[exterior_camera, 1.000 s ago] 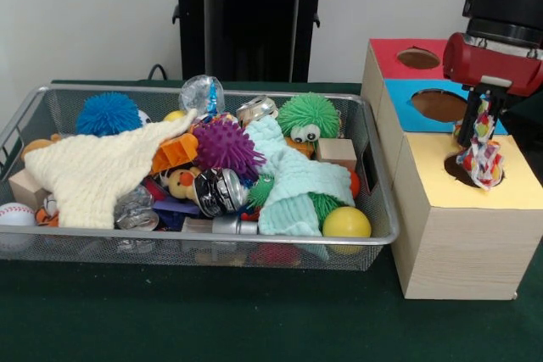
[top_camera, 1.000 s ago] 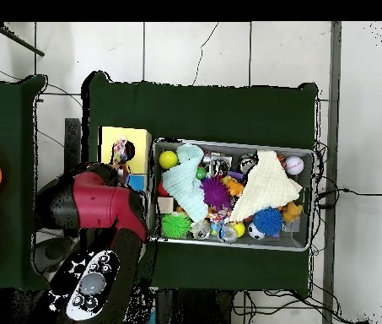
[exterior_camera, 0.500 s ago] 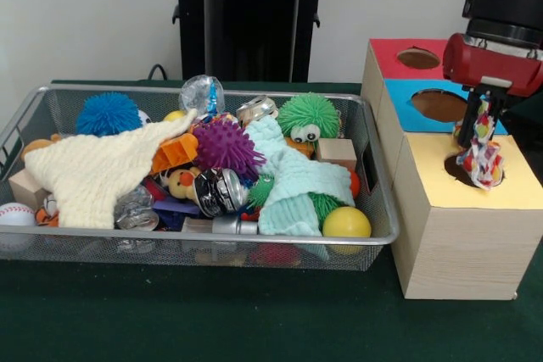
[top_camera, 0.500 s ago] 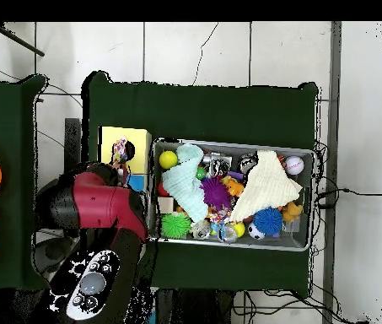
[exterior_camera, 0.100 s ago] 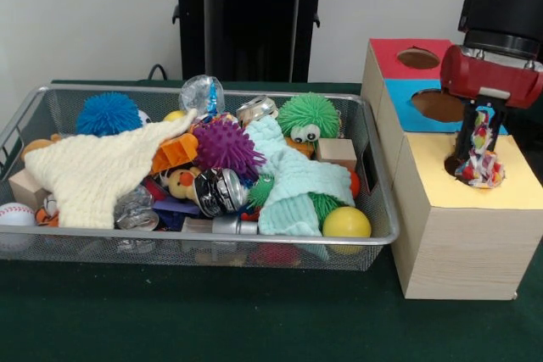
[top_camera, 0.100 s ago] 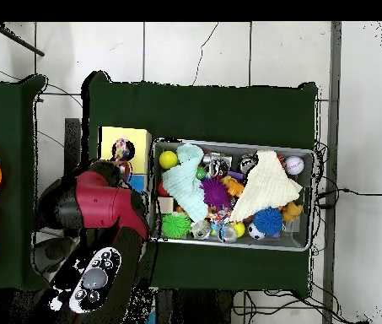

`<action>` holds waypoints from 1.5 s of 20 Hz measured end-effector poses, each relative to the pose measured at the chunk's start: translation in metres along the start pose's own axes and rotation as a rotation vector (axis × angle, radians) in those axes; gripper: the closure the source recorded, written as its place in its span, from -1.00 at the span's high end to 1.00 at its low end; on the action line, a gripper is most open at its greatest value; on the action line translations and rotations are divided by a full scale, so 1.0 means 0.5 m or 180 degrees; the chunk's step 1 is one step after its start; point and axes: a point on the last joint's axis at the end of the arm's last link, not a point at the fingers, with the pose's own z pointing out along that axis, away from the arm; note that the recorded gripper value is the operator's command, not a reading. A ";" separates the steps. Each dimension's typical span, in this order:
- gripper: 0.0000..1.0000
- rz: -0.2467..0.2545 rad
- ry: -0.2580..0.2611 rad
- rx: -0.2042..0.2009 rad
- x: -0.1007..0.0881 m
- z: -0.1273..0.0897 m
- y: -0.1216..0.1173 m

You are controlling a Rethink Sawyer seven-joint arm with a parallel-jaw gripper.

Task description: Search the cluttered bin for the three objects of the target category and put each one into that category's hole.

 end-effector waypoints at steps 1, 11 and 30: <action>1.00 0.0001 -0.0016 0.0006 -0.001 0.002 -0.002; 1.00 0.0019 -0.0036 0.0036 -0.001 0.008 -0.018; 1.00 0.0105 0.0670 0.0005 0.007 -0.083 -0.036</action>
